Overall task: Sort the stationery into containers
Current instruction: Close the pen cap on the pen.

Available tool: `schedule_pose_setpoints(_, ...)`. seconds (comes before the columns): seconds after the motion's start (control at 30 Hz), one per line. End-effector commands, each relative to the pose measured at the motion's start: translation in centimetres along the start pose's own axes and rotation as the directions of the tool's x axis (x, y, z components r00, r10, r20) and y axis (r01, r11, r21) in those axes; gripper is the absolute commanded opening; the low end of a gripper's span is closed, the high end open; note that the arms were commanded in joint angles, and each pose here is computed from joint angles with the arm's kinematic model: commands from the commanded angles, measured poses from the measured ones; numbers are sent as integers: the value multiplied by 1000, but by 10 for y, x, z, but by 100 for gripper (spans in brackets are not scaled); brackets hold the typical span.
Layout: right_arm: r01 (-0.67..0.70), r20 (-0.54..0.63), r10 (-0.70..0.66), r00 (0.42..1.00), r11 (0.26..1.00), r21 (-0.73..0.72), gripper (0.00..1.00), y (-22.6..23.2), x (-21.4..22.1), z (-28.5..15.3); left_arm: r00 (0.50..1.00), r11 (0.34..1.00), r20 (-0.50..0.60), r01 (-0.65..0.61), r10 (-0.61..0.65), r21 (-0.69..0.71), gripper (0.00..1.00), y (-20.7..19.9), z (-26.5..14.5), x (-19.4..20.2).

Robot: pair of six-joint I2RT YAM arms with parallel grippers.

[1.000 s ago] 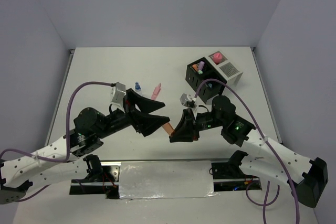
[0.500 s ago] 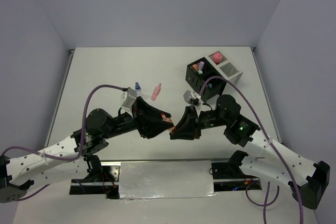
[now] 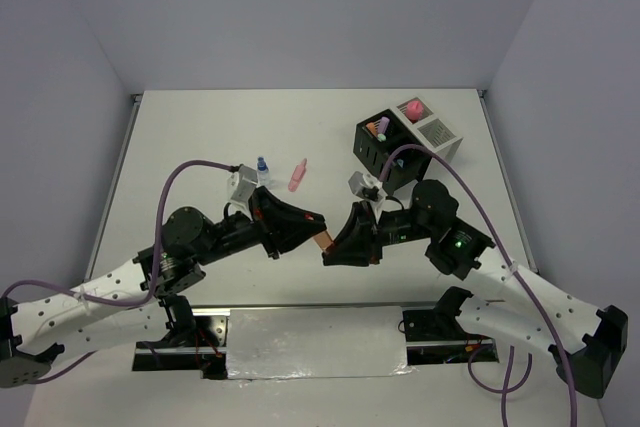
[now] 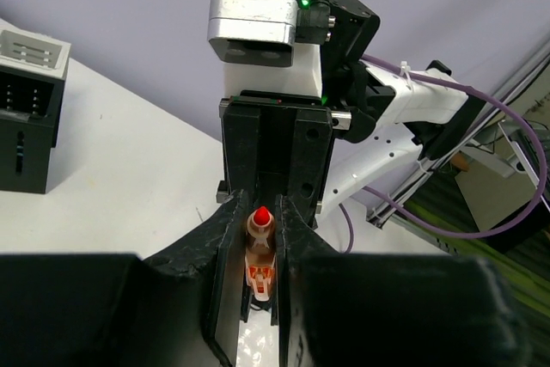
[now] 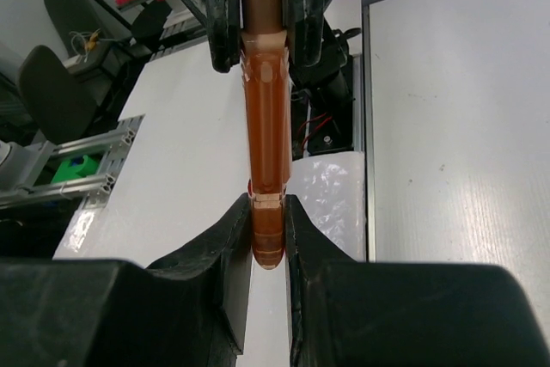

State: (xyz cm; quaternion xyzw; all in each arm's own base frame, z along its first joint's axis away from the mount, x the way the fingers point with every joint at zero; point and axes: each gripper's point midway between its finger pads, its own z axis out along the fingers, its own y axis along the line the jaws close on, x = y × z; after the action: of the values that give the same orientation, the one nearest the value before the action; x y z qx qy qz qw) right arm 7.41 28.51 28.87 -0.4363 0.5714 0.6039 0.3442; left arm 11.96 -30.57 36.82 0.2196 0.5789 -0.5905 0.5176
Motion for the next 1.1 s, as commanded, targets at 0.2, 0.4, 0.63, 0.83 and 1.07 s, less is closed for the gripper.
schedule_pose_setpoints(0.2, -25, -57, 24, 998, 1000, -14, 0, -20, 51, -3, 977, 998, 209, -17, 29, -61, 0, -6, -16, -72)
schedule_pose_setpoints(0.4, -52, -45, 55, 997, 996, 77, 3, -36, 51, -3, 977, 999, 211, -24, 30, -29, 0, -14, -12, -82)
schedule_pose_setpoints(0.63, -23, 42, 13, 999, 968, 248, 95, -47, 5, -11, 986, 1000, 163, 17, -15, -12, 0, -6, -3, -58)
schedule_pose_setpoints(0.83, -56, 158, 9, 987, 955, 291, 92, -34, -24, -23, 990, 998, 131, 52, -47, -41, 0, 6, 0, -41)
schedule_pose_setpoints(1.07, -26, 233, -5, 972, 991, 129, 68, 7, -59, -21, 992, 996, 99, 86, -83, -31, 0, 12, 6, -23)
